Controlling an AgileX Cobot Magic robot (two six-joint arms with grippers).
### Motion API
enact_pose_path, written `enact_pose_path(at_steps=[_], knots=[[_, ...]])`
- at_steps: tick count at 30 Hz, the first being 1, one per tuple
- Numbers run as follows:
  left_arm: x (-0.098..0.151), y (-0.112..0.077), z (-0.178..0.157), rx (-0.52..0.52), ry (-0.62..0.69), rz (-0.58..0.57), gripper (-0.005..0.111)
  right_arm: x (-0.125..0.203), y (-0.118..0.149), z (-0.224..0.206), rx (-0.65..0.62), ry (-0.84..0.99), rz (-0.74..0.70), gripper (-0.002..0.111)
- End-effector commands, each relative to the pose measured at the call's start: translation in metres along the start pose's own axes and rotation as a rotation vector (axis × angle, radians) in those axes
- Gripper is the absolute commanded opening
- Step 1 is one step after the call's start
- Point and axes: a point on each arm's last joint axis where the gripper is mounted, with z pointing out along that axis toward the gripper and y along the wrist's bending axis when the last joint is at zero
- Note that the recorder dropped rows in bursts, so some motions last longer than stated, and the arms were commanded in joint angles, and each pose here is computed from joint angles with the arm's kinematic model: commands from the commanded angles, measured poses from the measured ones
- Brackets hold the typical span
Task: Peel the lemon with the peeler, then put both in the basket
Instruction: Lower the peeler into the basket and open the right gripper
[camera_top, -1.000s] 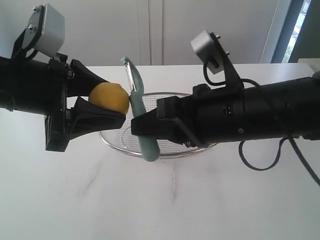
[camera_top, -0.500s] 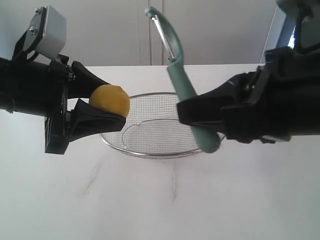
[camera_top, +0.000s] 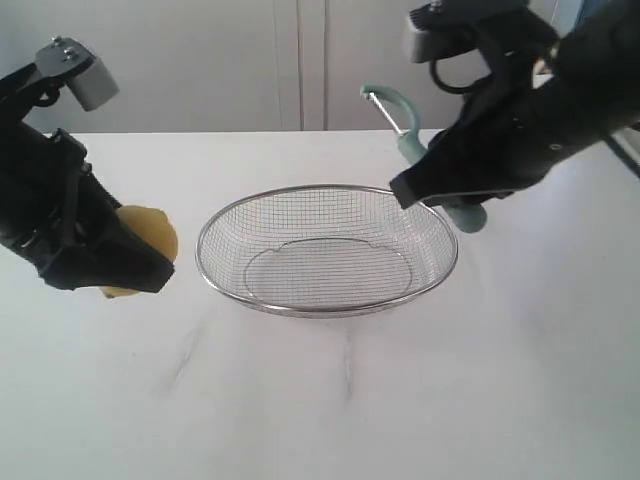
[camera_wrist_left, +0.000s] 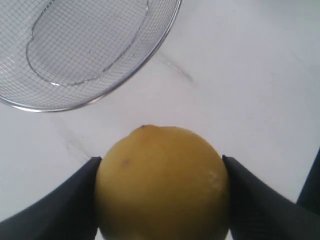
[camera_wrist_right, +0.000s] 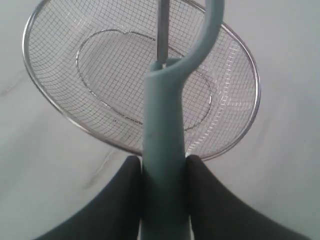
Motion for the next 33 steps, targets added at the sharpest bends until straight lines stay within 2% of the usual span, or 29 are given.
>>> enact_pose_path(at_steps=[1,5,6,12,33], knots=[[0.0,-0.006,-0.005,0.027,0.015,-0.031,0.0,-0.034,-0.011,0.052,0.074,-0.031,-0.126,0.0],[0.0,-0.006,-0.005,0.027,0.015,-0.031,0.0,-0.05,-0.018,0.109,0.146,-0.193,-0.251,0.0],[0.0,-0.006,-0.005,0.027,0.015,-0.031,0.0,-0.048,-0.017,0.128,0.137,-0.191,-0.255,0.0],[0.0,-0.006,-0.005,0.027,0.015,-0.031,0.0,-0.026,-0.017,0.178,0.107,-0.051,-0.257,0.0],[-0.003,-0.008,-0.005,0.046,-0.012,-0.028,0.0,0.006,-0.016,0.22,0.075,0.154,-0.255,0.0]])
